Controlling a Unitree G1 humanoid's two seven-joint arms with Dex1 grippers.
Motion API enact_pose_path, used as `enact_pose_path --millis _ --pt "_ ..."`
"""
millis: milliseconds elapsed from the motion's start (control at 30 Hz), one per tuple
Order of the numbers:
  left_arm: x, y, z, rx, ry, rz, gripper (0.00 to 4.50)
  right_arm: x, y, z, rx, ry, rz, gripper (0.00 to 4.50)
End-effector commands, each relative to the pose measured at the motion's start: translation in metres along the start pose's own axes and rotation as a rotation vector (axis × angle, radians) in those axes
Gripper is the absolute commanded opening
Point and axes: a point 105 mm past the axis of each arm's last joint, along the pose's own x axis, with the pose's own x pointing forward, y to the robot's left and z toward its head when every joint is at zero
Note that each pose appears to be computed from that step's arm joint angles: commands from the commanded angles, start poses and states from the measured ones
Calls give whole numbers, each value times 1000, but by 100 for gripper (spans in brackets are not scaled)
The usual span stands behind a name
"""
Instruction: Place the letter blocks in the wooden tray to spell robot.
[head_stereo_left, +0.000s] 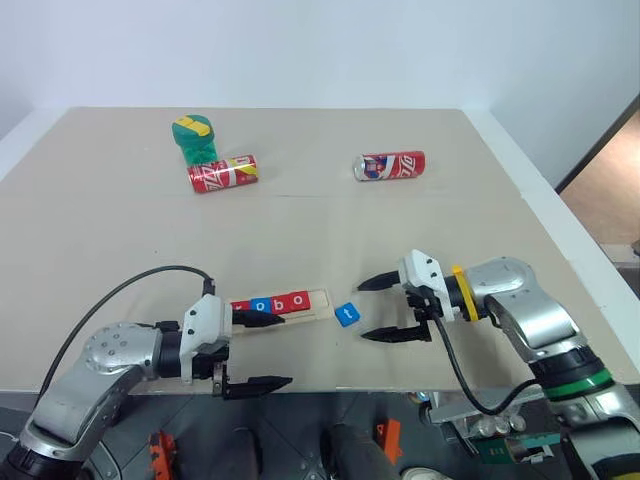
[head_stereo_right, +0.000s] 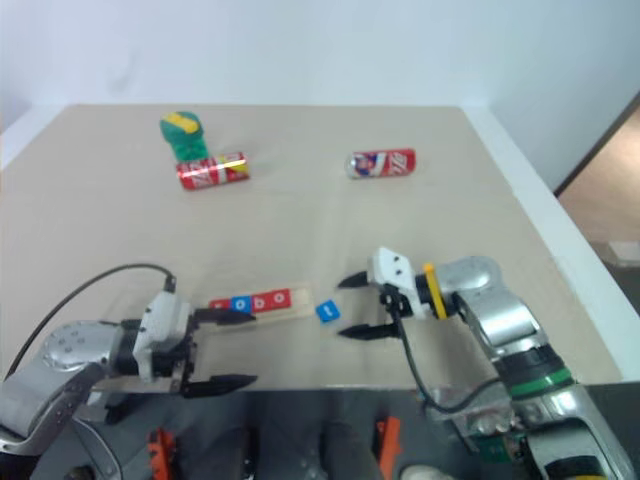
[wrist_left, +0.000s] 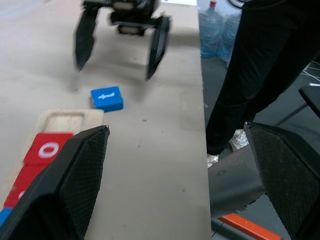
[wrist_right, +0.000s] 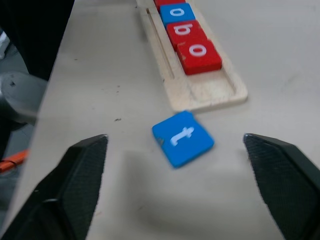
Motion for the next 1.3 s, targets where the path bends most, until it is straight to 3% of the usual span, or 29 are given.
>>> enact_pose_path --millis 33,233,367,467,533,567,600,633,867,1000,1167,1300 --pt "0 0 5 32 5 -3 450 1 -8 6 -85 -2 16 442" --pt "-4 2 1 34 20 37 450 11 -8 0 -88 -8 51 442" --pt "-6 3 0 30 21 81 450 18 0 -17 -52 10 73 351" --pt "-6 1 -2 23 24 91 450 22 0 -20 -11 -2 54 242" --pt "-7 1 -3 20 26 101 450 23 2 -23 23 1 37 200" --pt "-7 1 -4 19 27 105 450 24 4 -25 38 5 30 200" --pt "-7 1 -4 16 27 113 450 25 7 -26 52 7 20 141" --pt "-8 1 -5 14 28 118 450 25 9 -28 67 11 4 131" --pt "-12 5 -9 7 31 166 450 21 25 -33 180 39 -164 125" --pt "-14 15 -9 22 22 224 450 7 3 -17 157 13 -252 125" --pt "-16 25 -11 42 22 261 450 13 -24 13 49 -35 -218 125" --pt "-15 27 -11 52 20 267 450 27 -29 21 -11 -27 -143 125"
